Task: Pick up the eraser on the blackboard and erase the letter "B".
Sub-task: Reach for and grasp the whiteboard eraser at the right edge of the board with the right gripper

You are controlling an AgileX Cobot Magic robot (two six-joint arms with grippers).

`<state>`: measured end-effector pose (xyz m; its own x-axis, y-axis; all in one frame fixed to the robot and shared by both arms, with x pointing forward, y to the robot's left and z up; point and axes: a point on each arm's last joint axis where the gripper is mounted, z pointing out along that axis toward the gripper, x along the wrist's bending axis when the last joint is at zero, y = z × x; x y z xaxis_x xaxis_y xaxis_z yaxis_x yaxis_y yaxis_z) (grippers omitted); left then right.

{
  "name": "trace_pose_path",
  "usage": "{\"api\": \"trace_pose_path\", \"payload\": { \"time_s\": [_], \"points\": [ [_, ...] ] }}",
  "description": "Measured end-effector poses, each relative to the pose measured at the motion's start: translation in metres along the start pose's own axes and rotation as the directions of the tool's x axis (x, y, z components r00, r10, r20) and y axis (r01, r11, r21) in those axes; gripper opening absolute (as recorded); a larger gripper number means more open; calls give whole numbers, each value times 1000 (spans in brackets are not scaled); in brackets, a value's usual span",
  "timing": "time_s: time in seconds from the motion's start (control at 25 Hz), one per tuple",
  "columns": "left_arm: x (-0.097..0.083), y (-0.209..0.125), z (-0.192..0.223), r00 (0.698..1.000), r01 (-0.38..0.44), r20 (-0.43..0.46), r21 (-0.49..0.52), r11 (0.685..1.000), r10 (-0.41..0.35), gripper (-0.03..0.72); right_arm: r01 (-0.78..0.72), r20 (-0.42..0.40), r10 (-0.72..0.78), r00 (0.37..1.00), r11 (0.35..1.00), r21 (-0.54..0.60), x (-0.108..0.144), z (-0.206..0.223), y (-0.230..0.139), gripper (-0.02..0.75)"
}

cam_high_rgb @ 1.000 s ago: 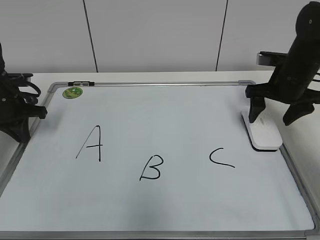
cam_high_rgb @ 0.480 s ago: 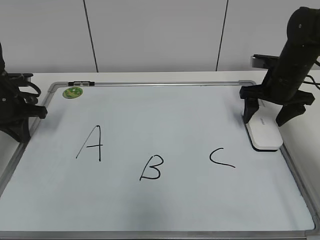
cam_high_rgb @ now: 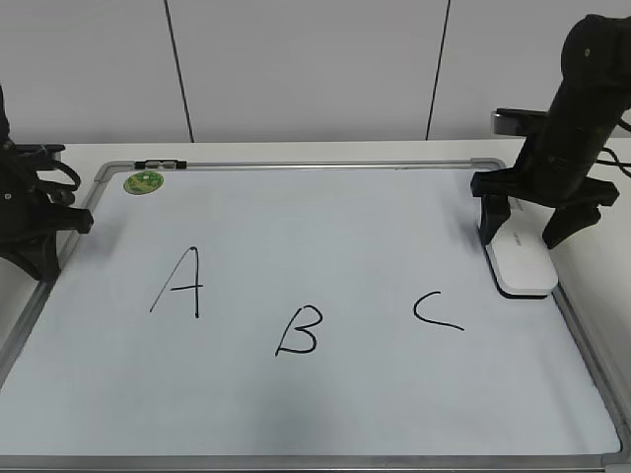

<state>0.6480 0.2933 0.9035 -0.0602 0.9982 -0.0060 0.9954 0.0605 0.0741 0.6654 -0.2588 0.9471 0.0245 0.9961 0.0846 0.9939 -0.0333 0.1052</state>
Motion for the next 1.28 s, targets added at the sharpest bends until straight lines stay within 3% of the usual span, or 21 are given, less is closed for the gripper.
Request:
{"api": "trace_pose_path", "payload": {
  "time_s": [0.72,1.08,1.28],
  "points": [
    [0,0,0,1000,3,4,0,1000,-3,27,18,13,-18,1000,1000,4,3,2,0,630],
    [0,0,0,1000,4,5,-1,1000,-4,27,11,9,-12,1000,998,61,3,18,-1,626],
    [0,0,0,1000,4,5,-1,1000,-4,27,15,13,-16,1000,998,58,3,15,1,540]
  ]
}}
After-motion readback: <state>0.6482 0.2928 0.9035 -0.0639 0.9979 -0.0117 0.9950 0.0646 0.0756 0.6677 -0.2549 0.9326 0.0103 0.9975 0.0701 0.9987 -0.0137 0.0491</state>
